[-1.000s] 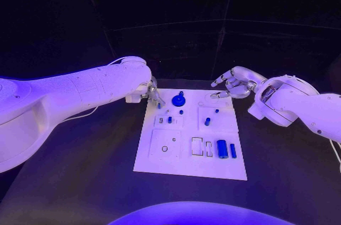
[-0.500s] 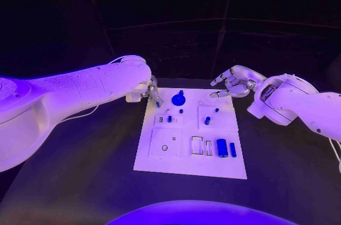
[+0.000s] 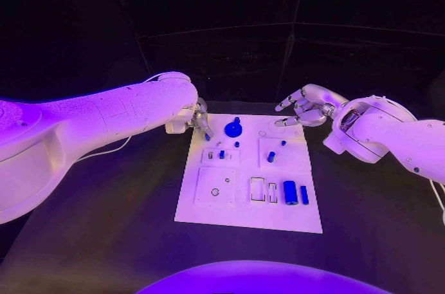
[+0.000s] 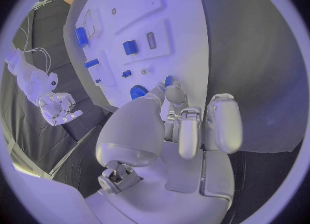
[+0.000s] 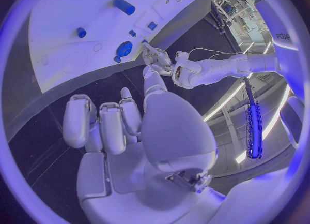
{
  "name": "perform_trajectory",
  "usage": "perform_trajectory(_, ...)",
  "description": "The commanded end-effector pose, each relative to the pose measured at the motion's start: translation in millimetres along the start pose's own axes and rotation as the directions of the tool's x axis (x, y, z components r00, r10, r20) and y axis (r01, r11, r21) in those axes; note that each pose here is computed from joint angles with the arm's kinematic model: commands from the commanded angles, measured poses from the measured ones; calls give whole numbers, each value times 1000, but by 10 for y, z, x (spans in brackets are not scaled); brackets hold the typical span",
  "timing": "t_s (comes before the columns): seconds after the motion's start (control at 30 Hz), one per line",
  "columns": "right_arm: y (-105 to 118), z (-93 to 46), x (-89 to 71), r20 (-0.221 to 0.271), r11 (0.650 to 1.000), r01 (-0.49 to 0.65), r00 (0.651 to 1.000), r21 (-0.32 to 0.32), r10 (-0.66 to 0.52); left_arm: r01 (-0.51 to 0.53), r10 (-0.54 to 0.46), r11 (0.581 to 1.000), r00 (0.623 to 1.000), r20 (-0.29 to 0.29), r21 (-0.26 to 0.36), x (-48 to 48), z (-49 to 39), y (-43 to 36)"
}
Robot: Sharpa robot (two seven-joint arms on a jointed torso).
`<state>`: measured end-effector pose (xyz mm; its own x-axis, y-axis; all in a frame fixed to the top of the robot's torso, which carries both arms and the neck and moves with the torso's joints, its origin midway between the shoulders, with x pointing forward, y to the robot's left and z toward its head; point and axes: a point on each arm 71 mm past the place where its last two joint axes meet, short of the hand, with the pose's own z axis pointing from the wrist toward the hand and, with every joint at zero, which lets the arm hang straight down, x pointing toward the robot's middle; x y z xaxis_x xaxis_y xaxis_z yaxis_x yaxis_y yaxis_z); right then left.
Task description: Assemble the parts on the task board
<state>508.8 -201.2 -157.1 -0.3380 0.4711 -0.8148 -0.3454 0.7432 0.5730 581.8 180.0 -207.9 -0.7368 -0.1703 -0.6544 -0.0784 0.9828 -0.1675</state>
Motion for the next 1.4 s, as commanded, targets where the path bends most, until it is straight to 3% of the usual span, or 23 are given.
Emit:
perform_trajectory(0.03,11,2,-5,-4,1000,3,1000,-6,-3,28,-28,999,1000,4,23,-13,-6,-8)
perform_trajectory(0.5,1,-3,-15,2,1000,4,1000,-5,-4,87,-88,995,996,26,51,-5,-44,42)
perform_trajectory(0.93,-41,-24,-45,11,1000,6,1000,4,-6,156,-161,983,986,49,92,76,-283,186)
perform_trajectory(1.2,-48,-29,-50,12,1000,6,1000,5,-6,172,-182,977,981,73,128,190,-406,210)
perform_trajectory(1.4,-52,-31,-52,13,1000,6,1000,6,-6,169,-185,975,977,108,142,260,-444,207)
